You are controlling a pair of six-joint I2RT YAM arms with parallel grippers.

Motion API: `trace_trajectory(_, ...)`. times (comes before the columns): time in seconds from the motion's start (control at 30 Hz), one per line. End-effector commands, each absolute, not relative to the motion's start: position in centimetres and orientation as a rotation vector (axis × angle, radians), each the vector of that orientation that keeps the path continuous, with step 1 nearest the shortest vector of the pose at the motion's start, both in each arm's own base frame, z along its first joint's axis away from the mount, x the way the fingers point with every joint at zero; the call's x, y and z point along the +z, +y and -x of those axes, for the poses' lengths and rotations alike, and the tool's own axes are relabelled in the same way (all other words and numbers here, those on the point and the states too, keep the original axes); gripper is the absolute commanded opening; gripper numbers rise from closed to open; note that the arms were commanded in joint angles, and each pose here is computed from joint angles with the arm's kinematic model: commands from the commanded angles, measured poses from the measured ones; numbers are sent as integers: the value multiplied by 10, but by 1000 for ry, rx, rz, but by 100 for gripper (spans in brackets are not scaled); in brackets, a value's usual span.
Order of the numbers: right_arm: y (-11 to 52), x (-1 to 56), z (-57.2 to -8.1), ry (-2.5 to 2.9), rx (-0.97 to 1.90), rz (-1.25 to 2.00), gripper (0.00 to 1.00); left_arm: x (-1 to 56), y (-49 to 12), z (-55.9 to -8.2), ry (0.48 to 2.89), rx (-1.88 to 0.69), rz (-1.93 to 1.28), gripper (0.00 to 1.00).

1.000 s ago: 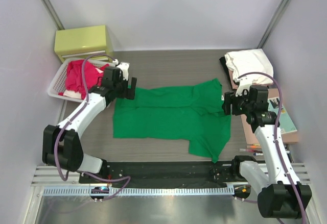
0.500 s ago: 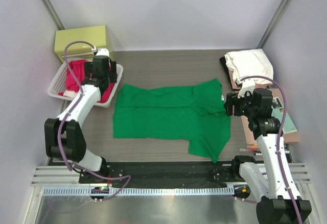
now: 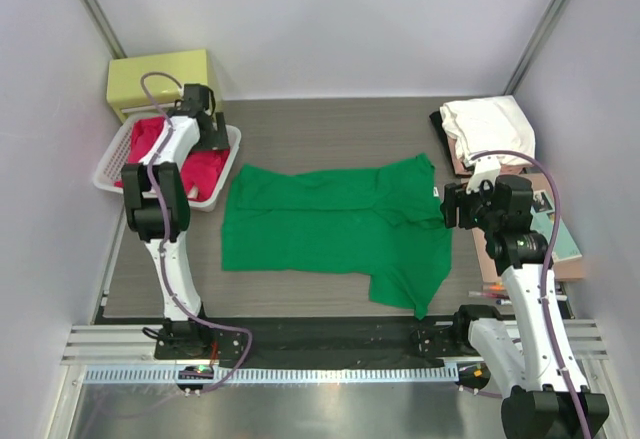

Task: Fold and stack the t-shirts

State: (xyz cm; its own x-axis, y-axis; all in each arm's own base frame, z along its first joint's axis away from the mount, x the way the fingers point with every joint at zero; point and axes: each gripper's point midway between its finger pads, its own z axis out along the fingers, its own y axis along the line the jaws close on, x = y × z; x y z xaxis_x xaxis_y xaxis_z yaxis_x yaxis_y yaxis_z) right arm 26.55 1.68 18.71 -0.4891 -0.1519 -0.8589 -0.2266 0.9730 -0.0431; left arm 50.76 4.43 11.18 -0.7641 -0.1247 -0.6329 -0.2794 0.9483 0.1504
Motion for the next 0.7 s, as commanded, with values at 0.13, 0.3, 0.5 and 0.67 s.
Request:
trace_trajectory(0.13,10,197,-271,2040,42,246,68,29,35,-460,2792,75,427,95)
trace_trajectory(0.3,12,193,-274,2052,59,252,68,17,31,-442,2843,57,379,95)
trace_trajectory(0.5,12,189,-275,2064,57,258,68,5,5,-433,2890,28,264,91)
trace_trajectory(0.67,14,187,-274,2069,68,263,68,25,-62,-440,2804,26,-81,91)
